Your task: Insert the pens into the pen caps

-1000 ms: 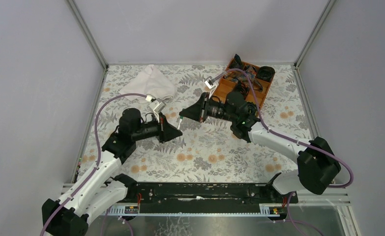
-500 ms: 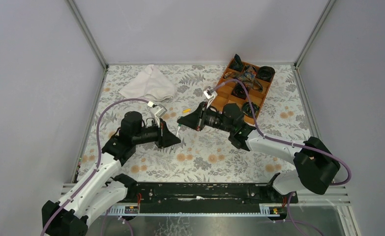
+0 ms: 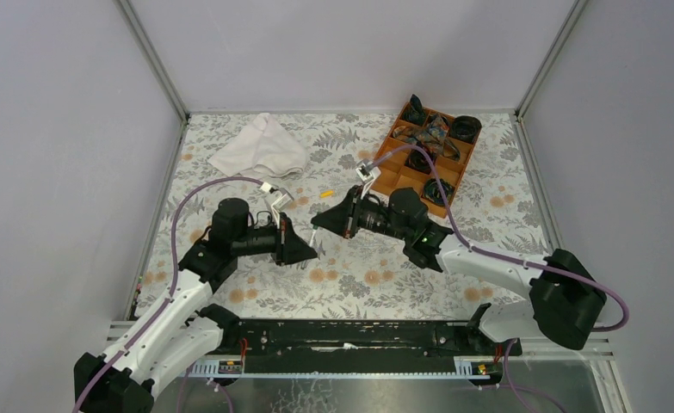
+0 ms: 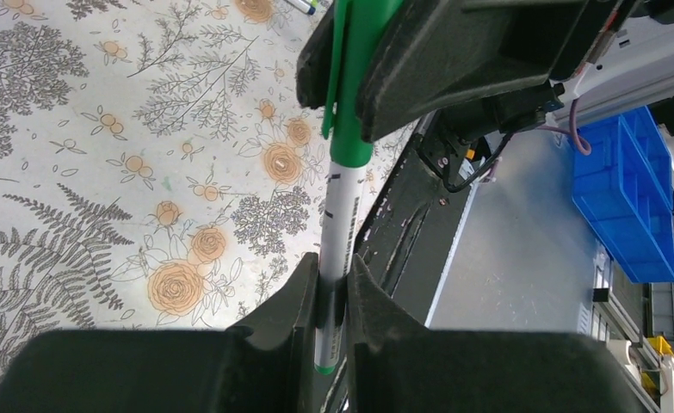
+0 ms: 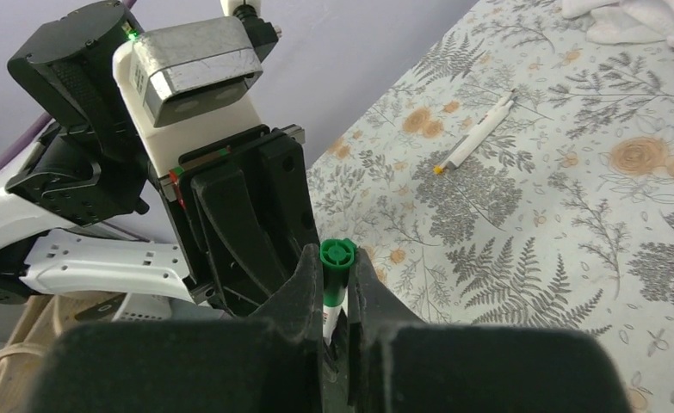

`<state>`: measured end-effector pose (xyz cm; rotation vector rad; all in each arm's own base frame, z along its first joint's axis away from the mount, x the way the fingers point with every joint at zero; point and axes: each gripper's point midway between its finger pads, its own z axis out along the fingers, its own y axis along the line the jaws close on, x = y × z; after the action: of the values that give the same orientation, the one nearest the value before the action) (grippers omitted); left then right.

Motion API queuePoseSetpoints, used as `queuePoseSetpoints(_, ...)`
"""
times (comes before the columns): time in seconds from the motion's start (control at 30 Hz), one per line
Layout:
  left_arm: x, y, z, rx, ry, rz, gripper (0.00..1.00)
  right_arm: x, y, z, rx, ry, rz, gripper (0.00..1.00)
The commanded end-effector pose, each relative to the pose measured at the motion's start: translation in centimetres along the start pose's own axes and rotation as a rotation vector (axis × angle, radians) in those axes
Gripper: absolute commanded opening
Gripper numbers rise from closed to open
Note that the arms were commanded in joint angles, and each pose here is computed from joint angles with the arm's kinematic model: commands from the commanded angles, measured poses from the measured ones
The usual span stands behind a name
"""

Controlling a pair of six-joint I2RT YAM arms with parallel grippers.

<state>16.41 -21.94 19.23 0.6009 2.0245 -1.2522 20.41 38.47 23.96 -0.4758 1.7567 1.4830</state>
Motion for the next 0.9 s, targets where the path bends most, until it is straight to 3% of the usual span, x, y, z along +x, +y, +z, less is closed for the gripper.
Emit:
queuePoseSetpoints(0.0, -11.0, -1.1, -1.5, -0.06, -0.363, 0.236, 0.2, 10.7, 1.4, -4.0, 0.058, 0.461, 0.001, 0.0)
queuePoseSetpoints(0.1, -11.1, -0.7, -1.5, -0.081, -0.364, 0.229, 0.64, 4.9, -0.1, -3.9, 0.279, 0.346, -0.155, 0.0)
queuePoseSetpoints(0.2, -11.5, 0.0, -1.9, -0.134, -0.393, 0.224, 0.85, -0.3, -1.8, -5.1, 0.488, 0.26, -0.304, 0.0)
queuePoseSetpoints(0.3, -12.6, 2.4, -3.3, -0.302, -0.471, 0.182, 0.98, -2.9, -5.4, -7.6, 0.737, 0.289, -0.419, 0.0)
queuePoseSetpoints(0.43, -12.7, 8.3, -6.4, -0.666, -0.509, 0.052, 1.0, -4.1, -11.0, -11.2, 0.988, 0.389, -0.443, 0.0)
queuePoseSetpoints(0.53, -12.3, 11.2, -8.1, -0.846, -0.506, -0.018, 1.0, -4.4, -15.3, -14.9, 1.139, 0.507, -0.45, 0.0)
queuePoseSetpoints(0.7, -12.4, 11.3, -9.1, -0.881, -0.534, -0.013, 1.0, -3.4, -20.0, -19.4, 1.303, 0.715, -0.454, 0.0)
queuePoseSetpoints(0.87, -12.4, 11.2, -9.4, -0.888, -0.542, -0.009, 1.0, -2.2, -23.0, -19.8, 1.304, 0.796, -0.406, 0.0)
